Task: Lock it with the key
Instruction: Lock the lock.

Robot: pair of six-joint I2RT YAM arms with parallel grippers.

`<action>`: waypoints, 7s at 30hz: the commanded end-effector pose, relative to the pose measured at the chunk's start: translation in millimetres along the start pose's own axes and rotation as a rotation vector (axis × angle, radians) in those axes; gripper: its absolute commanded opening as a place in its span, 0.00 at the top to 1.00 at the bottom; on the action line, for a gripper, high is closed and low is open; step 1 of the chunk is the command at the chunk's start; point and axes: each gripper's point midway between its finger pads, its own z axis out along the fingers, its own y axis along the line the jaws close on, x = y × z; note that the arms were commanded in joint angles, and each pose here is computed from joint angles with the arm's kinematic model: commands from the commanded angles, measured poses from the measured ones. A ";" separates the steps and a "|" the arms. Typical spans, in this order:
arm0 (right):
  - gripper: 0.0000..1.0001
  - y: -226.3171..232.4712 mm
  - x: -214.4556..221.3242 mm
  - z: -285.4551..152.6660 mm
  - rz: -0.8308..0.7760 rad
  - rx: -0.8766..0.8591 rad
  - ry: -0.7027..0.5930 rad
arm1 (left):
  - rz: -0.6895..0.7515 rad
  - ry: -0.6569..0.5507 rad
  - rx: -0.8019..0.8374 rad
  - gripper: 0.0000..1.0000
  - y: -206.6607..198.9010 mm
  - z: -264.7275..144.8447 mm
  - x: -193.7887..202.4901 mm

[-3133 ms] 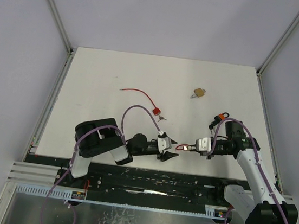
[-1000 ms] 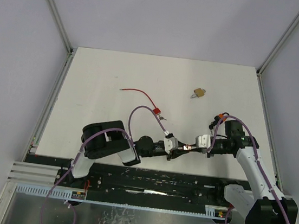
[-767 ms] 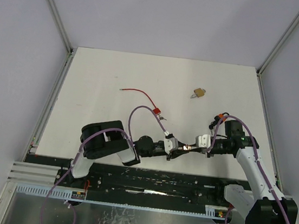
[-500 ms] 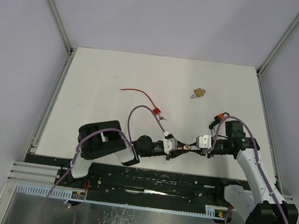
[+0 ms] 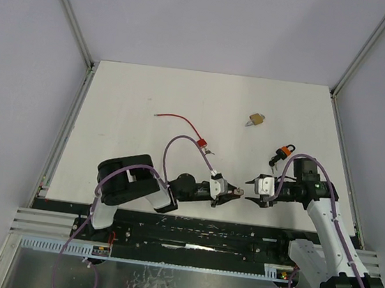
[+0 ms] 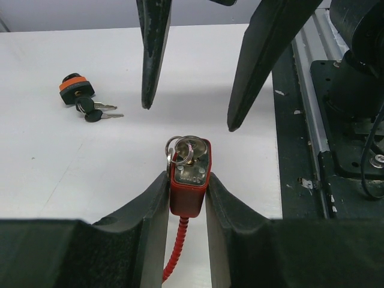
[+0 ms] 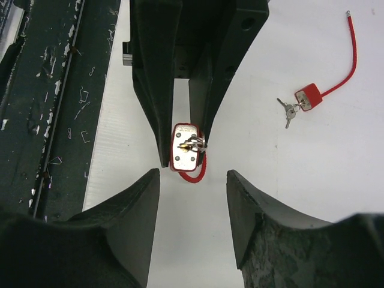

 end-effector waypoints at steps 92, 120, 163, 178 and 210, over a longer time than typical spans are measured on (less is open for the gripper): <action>0.14 -9.7 -35.4 -10.5 -0.063 0.030 -0.081 | -0.098 0.124 0.179 1.00 -18.3 -4.1 10.1; 0.52 13.8 1.0 21.3 -0.093 -0.107 -0.023 | -0.112 0.144 0.200 1.00 -20.6 0.6 14.6; 0.53 -24.4 -15.5 4.0 0.599 0.098 -0.006 | -0.157 0.068 -0.020 1.00 2.2 -3.4 15.2; 0.59 -16.2 -9.0 12.6 0.606 0.058 0.018 | -0.163 0.079 -0.041 1.00 3.3 -1.1 16.7; 0.62 -12.4 2.7 21.1 0.611 0.044 0.070 | -0.162 0.089 -0.038 1.00 2.4 -0.4 20.6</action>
